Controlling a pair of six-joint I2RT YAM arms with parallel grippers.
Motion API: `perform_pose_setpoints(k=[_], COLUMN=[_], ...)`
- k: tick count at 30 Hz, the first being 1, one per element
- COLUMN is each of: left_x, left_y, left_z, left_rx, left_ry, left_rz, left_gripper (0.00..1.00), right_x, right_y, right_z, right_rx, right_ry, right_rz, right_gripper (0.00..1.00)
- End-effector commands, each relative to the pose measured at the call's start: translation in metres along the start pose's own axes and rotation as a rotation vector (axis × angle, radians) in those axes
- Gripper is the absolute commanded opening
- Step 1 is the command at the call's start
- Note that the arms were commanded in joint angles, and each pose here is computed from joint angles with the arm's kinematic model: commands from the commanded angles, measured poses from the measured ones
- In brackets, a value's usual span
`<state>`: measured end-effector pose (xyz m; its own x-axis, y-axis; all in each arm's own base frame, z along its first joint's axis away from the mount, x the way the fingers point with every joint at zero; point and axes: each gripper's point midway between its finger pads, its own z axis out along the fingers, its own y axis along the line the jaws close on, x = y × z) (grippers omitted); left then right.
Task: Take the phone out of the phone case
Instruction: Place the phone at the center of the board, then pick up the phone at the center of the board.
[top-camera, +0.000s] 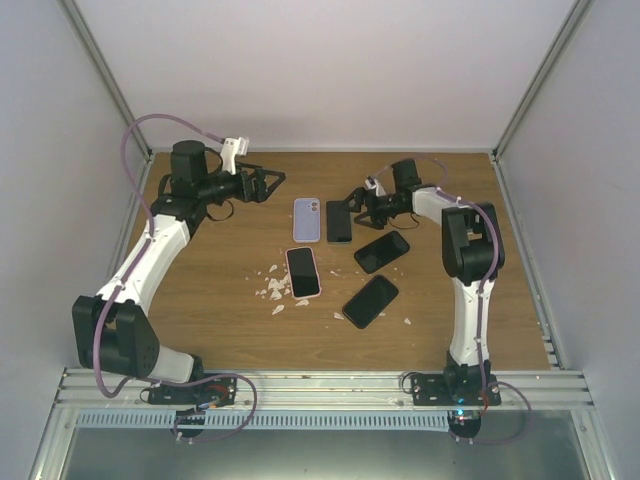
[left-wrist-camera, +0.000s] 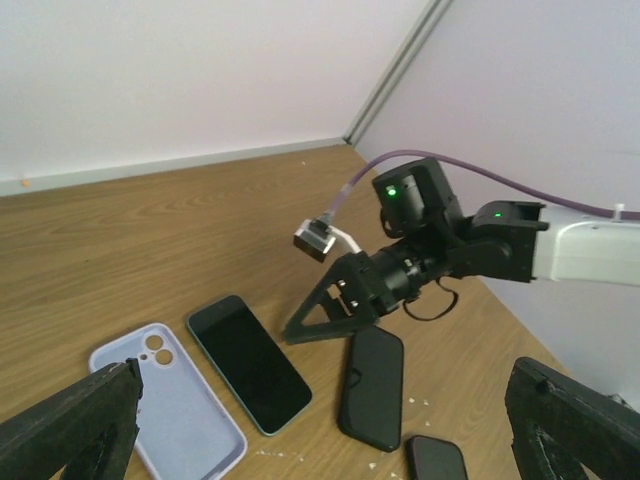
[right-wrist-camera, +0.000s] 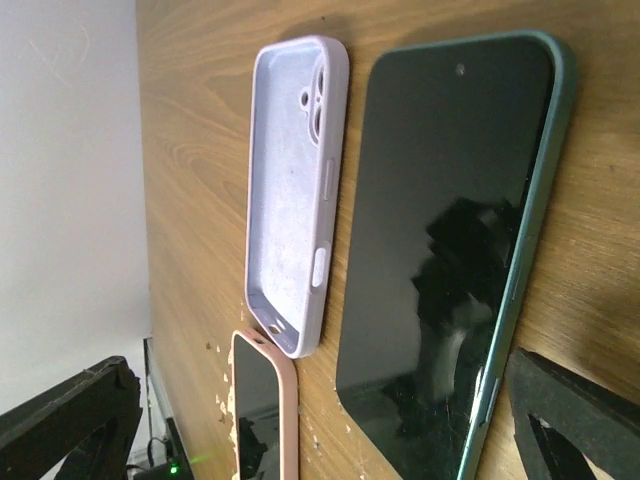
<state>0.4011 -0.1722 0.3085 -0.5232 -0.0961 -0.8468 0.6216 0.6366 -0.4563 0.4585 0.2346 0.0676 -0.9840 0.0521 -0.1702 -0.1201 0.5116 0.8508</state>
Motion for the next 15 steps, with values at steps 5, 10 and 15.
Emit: perform_pose_setpoints(k=[5, 10, 15], left_x=[-0.004, 0.021, 0.049], left_y=[0.006, 0.009, 0.006], left_z=[-0.024, -0.030, -0.031], left_rx=[-0.144, -0.193, -0.250], left_ry=[-0.022, 0.062, 0.150], left_rz=[0.125, 0.172, 0.279], left_gripper=[0.99, 0.99, 0.99], right_x=[-0.005, -0.009, -0.009], right_y=[0.024, 0.047, 0.069], right_z=[-0.024, -0.046, -0.073], right_rx=[0.073, 0.092, 0.110], right_ry=[-0.066, -0.117, -0.172], right_rz=[-0.101, -0.202, -0.305], right_gripper=[1.00, 1.00, 1.00])
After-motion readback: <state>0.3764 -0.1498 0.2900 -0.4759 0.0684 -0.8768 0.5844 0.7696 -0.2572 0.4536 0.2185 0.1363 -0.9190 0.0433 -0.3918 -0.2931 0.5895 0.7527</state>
